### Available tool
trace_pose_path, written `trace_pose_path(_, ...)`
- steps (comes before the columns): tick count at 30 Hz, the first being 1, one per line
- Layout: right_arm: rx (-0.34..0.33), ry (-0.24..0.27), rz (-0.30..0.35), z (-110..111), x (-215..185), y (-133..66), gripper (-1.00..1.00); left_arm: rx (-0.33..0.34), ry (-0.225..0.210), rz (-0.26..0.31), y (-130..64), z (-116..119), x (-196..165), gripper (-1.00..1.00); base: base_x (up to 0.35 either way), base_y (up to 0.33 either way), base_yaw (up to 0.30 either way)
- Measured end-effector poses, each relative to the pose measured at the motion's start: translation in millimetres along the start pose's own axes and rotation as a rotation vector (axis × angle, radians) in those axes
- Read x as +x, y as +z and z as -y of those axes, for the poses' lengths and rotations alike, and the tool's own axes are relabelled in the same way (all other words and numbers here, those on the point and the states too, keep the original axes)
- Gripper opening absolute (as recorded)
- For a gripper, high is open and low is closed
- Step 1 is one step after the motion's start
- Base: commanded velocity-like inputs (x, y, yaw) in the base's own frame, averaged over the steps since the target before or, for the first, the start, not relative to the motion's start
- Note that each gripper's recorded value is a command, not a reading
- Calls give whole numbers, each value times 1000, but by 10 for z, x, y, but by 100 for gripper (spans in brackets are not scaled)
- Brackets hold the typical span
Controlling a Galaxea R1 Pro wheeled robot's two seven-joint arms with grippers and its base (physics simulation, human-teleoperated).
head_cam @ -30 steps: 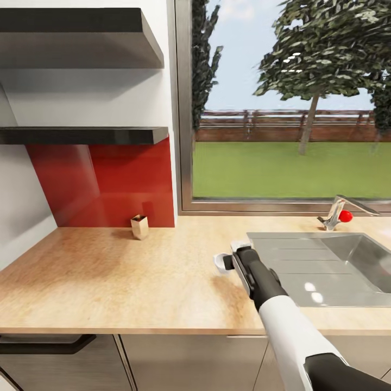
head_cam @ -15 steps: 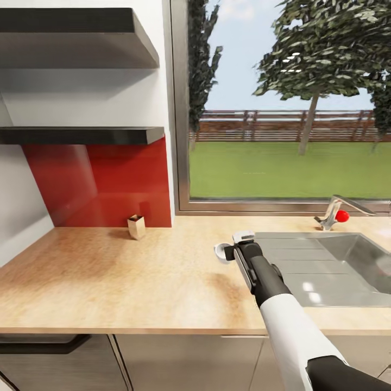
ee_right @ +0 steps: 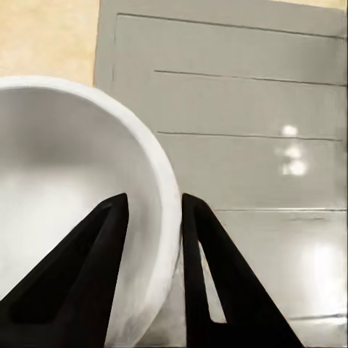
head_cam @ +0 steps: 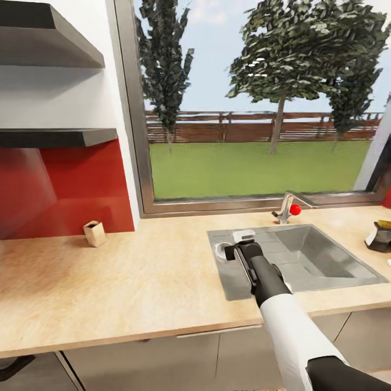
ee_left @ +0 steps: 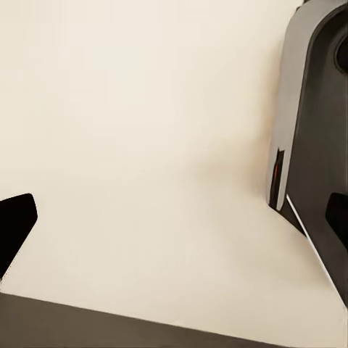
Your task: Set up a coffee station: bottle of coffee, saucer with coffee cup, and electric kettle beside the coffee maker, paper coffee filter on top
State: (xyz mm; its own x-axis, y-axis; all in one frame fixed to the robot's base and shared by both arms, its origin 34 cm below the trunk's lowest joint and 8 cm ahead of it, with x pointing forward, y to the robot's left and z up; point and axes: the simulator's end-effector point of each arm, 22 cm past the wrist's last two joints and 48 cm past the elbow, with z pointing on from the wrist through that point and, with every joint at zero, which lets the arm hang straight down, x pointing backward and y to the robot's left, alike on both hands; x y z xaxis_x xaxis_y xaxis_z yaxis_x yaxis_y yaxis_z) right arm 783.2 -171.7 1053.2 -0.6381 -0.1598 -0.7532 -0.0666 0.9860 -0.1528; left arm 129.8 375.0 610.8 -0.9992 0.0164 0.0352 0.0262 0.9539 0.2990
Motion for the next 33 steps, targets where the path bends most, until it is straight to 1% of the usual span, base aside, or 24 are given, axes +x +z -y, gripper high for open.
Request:
trace_pose_path(20,-1,0,-1,-3,4,-6,-100,-1,-2,5,1,-9,-19,100,0,-273,-292)
trace_pose_path(23,-2,-1,-2,-8,7,-4,-100,-1,-2,5,1,-11,-18,100,0,-273,-91)
trace_pose_path(33,-1,0,0,-4,-3,-10,-100,-1,-3,5,1,-12,-17,100,24,-273,-4)
